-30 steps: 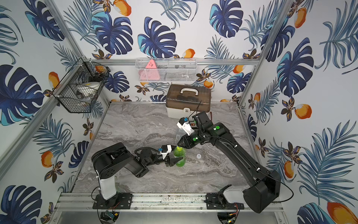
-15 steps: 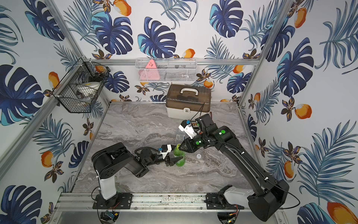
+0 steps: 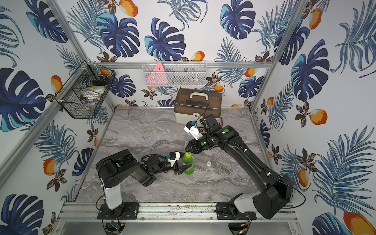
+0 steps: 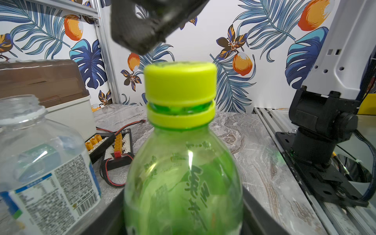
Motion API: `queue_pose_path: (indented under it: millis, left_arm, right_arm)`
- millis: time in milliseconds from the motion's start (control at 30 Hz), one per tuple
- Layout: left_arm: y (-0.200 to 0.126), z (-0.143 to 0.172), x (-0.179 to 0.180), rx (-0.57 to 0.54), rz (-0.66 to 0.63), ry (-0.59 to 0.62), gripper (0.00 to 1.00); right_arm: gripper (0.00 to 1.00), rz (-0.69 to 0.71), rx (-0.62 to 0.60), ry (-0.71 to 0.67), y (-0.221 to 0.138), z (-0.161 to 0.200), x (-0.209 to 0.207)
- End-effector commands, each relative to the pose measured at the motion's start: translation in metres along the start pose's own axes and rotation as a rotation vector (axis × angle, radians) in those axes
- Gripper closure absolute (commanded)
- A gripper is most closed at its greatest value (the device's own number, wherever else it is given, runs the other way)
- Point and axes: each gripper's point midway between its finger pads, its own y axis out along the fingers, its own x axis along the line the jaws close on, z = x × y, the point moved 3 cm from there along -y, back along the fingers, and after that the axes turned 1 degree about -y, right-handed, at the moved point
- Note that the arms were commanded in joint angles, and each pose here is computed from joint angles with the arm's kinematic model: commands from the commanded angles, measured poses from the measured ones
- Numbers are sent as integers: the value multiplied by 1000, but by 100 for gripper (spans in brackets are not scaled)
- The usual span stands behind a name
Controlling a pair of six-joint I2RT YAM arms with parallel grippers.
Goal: Screw on the bottle caps
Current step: Screw the bottle cap onto the plastic bottle.
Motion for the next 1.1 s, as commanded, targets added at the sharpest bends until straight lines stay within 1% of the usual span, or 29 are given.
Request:
queue_pose_path:
  millis: [0, 267, 400, 533, 600, 700, 767, 833, 933, 1000, 1067]
  left_arm:
    - [-3, 20, 4, 76, -28, -30, 33]
    - [-3, 17, 4, 69, -33, -28, 32]
    - [-3, 18, 7, 71, -51, -38, 33]
    - [-3, 20, 9, 75, -64, -43, 33]
    - [-2, 20, 8, 74, -60, -41, 32]
    - [-2, 19, 8, 71, -55, -40, 32]
    - [-2, 20, 8, 73, -53, -41, 33]
    - [-3, 20, 7, 76, -47, -42, 33]
    - [-3, 21, 5, 77, -39, -40, 32]
    - [-2, 20, 5, 75, -31, -36, 32]
    - [-2, 20, 4, 75, -29, -36, 33]
  right_arm:
    - [76, -11, 19, -6, 2, 6, 1]
    - [77, 2, 44, 4, 1, 18, -1]
    - [80, -16, 49, 16, -4, 23, 5]
    - [80, -26, 37, 26, -9, 28, 10]
    - [80, -27, 47, 49, -7, 34, 9]
    - [80, -42, 87, 49, 0, 48, 18]
    - [79, -44, 82, 35, -2, 51, 23]
    - [77, -18, 64, 6, -12, 47, 25]
    - [71, 34, 26, -52, -25, 32, 26]
    - [70, 67, 18, -67, -25, 21, 21]
    - [70, 63, 25, -59, -17, 11, 18]
